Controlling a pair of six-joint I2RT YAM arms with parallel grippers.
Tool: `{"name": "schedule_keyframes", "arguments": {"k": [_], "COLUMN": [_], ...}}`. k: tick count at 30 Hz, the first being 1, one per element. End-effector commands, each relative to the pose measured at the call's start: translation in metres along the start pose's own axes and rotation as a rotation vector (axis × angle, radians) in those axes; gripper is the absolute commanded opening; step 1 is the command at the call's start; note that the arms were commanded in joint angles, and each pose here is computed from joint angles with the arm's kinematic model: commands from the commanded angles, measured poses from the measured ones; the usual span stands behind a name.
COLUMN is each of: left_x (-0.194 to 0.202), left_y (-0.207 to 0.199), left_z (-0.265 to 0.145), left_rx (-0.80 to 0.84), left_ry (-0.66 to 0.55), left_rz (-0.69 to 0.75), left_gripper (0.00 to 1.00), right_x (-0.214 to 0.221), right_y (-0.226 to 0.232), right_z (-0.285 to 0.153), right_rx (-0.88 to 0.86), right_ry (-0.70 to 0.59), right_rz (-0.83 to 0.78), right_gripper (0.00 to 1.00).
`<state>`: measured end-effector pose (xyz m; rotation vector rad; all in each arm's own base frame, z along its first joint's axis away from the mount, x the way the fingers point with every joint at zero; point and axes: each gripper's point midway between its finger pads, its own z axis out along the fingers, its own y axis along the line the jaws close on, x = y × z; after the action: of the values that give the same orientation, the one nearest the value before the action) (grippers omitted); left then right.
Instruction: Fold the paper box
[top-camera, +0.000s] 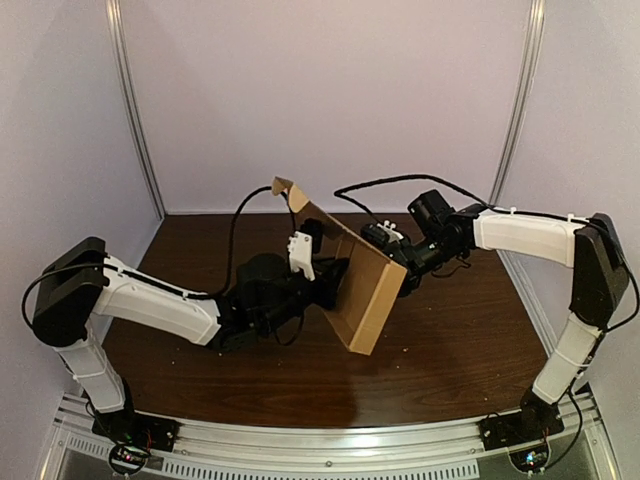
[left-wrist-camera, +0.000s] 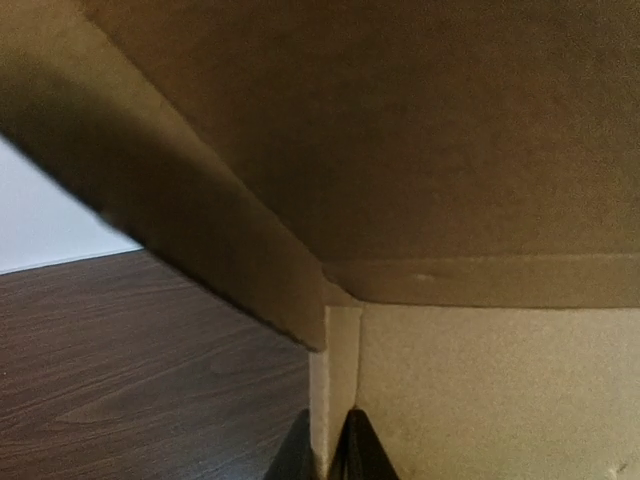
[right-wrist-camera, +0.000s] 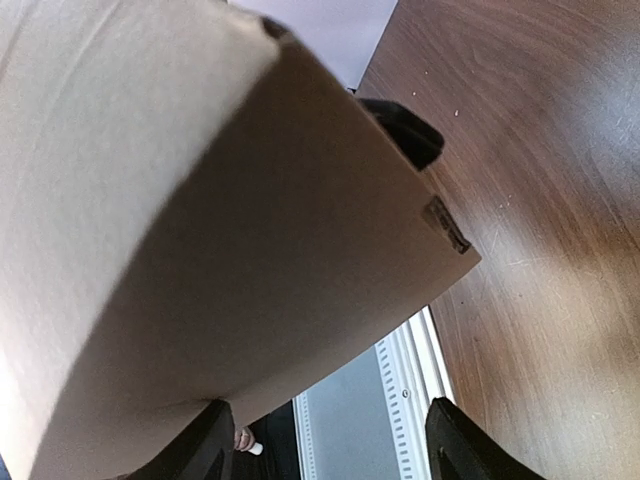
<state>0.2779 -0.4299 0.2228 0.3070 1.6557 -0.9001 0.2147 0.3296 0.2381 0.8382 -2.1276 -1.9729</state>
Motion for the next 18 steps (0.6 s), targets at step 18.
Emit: {"name": "schedule_keyframes", "arguments": {"k": [18], "left_x": [0.119], "left_y": [0.107], "left_z": [-0.060], "left_rx": [-0.405], "left_ry": [0.445], "left_rz": [0.187], "left_gripper": [0.15], "right_x": [-0.014], "right_y": [-0.080], "right_z": [-0.163], "right_rx": [0.627], "right_ry": [-0.313], "right_rz": [0.008], "right_gripper": [0.73]}}
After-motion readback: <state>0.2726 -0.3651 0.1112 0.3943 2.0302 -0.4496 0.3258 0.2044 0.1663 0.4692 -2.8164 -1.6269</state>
